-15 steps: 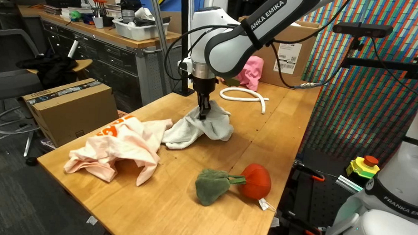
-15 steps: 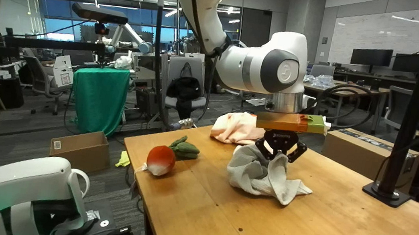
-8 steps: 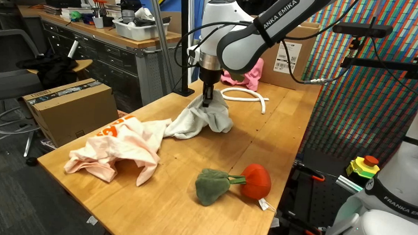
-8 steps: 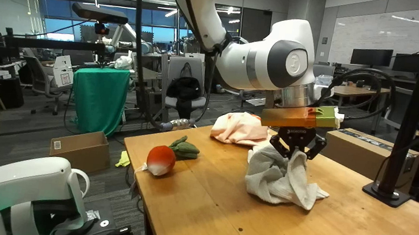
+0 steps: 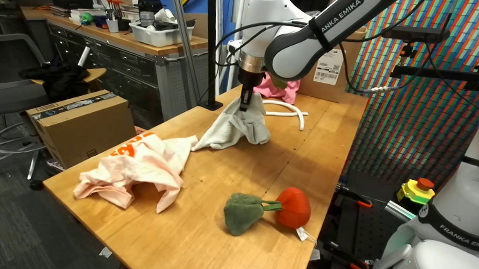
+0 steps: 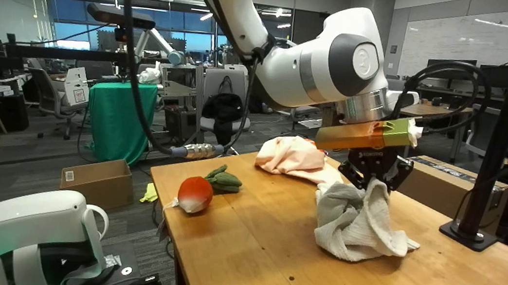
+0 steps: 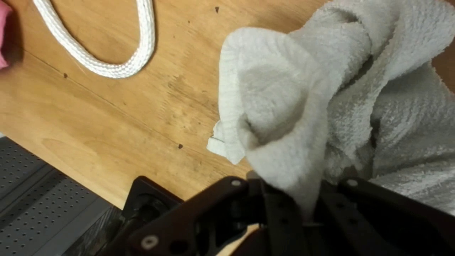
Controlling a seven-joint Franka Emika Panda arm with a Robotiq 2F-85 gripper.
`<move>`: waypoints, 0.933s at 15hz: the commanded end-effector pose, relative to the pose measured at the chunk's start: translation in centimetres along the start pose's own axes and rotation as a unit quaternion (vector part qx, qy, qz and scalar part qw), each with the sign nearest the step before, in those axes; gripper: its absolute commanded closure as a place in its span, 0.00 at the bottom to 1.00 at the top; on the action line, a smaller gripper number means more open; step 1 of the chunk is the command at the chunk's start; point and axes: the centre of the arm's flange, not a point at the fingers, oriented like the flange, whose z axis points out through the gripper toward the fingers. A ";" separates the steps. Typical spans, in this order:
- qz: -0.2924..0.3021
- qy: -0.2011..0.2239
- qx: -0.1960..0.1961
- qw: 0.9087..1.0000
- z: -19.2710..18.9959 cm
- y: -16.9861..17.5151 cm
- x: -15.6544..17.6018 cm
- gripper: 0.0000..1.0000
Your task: Separate the objects on the table.
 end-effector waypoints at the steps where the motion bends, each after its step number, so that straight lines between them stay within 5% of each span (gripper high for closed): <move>1: 0.033 0.023 -0.023 0.999 -2.1 -0.2 -2.3 0.96; 6: 0.071 0.041 -0.033 0.996 -4.1 0.1 -4.3 0.96; 14: 0.082 0.056 0.004 0.995 -6.5 -0.8 -6.6 0.96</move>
